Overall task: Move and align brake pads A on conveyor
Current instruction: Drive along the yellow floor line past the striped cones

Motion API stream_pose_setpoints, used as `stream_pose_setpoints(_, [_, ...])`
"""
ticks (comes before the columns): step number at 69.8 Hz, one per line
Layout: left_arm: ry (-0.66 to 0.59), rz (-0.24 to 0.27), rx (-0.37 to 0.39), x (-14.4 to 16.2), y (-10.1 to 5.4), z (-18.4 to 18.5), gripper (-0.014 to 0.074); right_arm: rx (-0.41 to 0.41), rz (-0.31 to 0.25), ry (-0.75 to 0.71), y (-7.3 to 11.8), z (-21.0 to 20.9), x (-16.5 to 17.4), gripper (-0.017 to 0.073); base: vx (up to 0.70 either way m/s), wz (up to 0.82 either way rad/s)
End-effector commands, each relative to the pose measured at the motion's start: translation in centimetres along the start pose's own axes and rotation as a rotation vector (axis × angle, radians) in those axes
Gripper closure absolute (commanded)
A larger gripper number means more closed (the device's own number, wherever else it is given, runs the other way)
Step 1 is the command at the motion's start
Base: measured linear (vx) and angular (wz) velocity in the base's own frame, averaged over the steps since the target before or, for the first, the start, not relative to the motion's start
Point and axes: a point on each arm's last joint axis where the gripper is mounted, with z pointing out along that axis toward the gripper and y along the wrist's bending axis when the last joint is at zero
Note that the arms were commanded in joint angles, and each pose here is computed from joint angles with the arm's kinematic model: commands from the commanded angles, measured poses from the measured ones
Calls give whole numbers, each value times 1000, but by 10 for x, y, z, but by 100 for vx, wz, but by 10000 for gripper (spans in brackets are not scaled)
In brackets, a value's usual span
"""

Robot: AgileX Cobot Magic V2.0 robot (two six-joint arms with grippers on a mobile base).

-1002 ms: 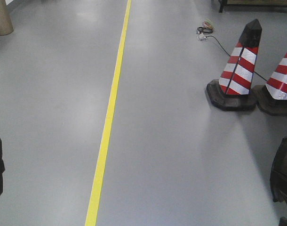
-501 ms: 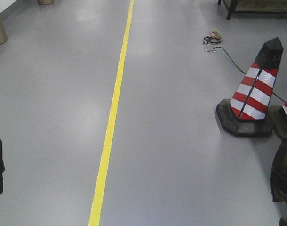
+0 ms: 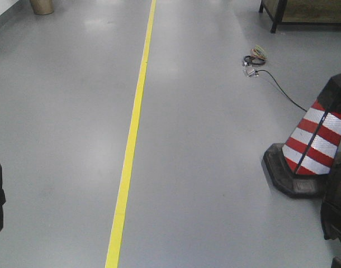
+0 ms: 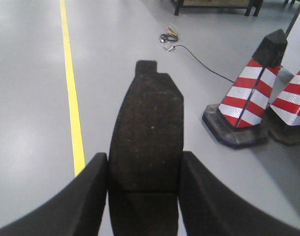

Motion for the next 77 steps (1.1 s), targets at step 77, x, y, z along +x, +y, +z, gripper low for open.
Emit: stream_pose_setpoints(77, [-118,0,28,-17,-3,-3,537,-4,-15,-127,1,-4,-19,535,46,-8])
